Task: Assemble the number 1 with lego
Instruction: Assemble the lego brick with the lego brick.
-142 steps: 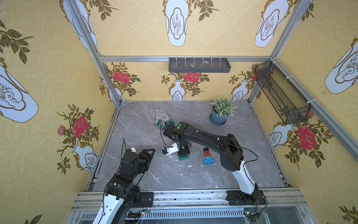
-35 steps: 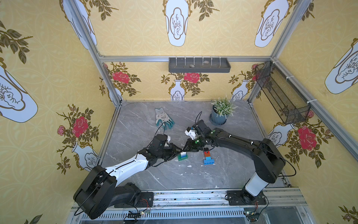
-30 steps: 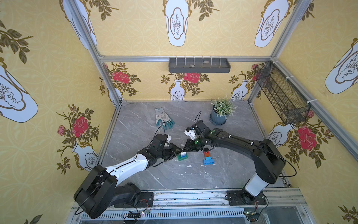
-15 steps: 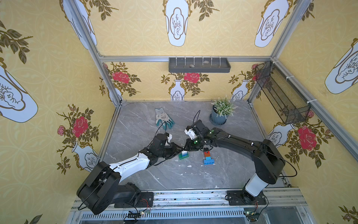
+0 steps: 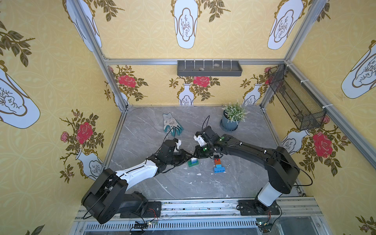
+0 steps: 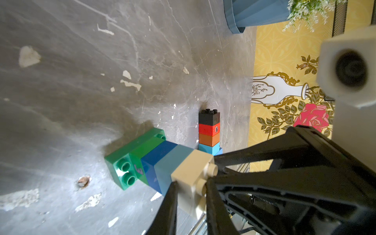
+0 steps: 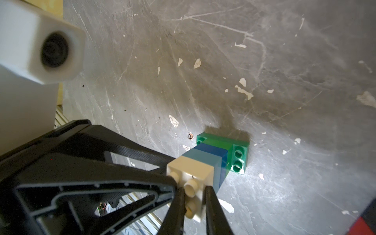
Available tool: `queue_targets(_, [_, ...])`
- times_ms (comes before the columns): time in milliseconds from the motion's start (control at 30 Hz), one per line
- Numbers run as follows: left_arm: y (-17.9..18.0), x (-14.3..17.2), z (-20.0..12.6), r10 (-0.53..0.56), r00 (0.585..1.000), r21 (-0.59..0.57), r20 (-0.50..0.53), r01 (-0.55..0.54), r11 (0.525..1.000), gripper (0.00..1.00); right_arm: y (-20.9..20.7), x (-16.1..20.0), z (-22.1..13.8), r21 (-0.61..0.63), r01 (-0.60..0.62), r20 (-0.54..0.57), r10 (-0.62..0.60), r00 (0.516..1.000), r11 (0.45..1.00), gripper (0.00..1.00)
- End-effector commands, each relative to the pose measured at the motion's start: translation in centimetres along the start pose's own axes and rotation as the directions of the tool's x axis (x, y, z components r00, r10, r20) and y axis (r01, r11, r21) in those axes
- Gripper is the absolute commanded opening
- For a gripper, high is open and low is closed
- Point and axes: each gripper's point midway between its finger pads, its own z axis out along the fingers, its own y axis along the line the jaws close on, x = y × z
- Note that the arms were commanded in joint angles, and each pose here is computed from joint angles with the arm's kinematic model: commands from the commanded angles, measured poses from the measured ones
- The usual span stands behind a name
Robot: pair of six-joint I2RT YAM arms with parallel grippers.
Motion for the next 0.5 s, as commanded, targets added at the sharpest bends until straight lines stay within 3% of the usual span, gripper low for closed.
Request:
queue_targets(0, [7.8,5.6,-0.6,-0.112,0.980,-0.318,-0.167,0.054,0.947,0.23,-0.2,4.7,2.4,-0.002,0.016,-0.188,-0.016,0.982,1.000,0.21])
queue_targets(333, [0.6,1.3,-2.7,0.014,0.999,-0.190,-0.033,-0.020,0.982,0.36,1.9,-1.4,-2.5,-0.078,0.010,0.025,-0.008,1.000,0.997,0.40])
queue_targets(467, [-2.2,-0.2,-4.0,0.070,0.997,-0.113,0.043,-0.065,0.991,0.52,2.4,-2.7,-4.4,-0.061,0.063,0.118,-0.056,0.991,0.996,0.49])
